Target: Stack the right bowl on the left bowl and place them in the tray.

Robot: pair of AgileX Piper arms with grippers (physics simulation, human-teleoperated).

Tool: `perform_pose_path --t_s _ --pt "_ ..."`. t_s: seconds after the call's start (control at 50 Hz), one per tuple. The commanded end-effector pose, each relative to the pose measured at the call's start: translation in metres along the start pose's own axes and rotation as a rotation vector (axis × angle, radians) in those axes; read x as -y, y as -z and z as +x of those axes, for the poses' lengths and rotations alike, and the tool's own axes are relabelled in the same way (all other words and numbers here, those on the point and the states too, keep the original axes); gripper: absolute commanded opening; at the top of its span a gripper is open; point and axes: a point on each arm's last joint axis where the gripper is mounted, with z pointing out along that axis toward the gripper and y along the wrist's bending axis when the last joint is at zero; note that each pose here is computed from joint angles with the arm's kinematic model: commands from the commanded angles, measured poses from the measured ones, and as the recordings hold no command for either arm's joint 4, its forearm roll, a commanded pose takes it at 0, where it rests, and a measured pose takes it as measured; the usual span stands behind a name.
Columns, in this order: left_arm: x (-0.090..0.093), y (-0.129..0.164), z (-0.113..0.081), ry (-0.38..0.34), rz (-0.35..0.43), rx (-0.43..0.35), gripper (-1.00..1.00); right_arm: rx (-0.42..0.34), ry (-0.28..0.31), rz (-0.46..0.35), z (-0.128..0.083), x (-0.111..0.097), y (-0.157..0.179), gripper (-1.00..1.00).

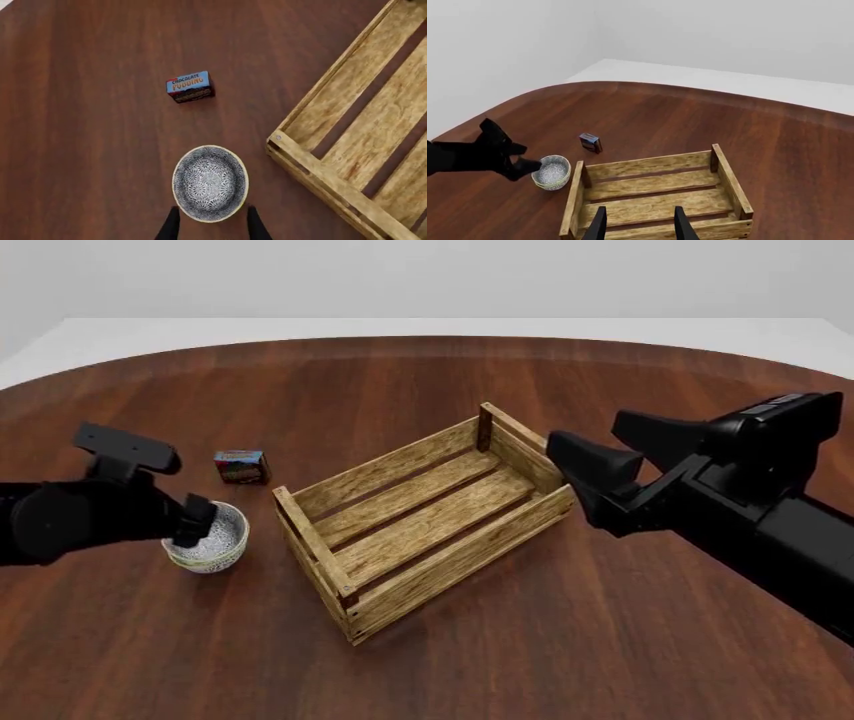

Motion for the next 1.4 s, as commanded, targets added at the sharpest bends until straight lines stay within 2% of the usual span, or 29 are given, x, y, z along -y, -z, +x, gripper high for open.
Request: perform_pose_path --t_s 0.02,0.6,0.86,1.1,1.4 --pt "0.016 0.003 0.005 -0.054 0.038 0.025 1.00 0.000 0.001 0.000 -0.001 0.000 0.000 1.00" --pt "0.029 -0.036 0.016 -0.099 0.075 -0.030 1.00 0.005 0.001 0.003 -0.001 0.001 0.003 1.00" --pt "0.034 -0.055 0.024 -0.086 0.087 -0.059 1.00 0.004 0.002 0.003 -0.002 0.000 0.004 1.00" --pt "0.032 -0.074 0.034 -0.081 0.080 -0.089 1.00 0.005 0.001 0.004 -0.002 0.001 0.004 1.00" --pt "0.034 -0.086 0.044 -0.077 0.086 -0.118 1.00 0.002 0.003 0.003 -0.001 0.000 0.002 1.00"
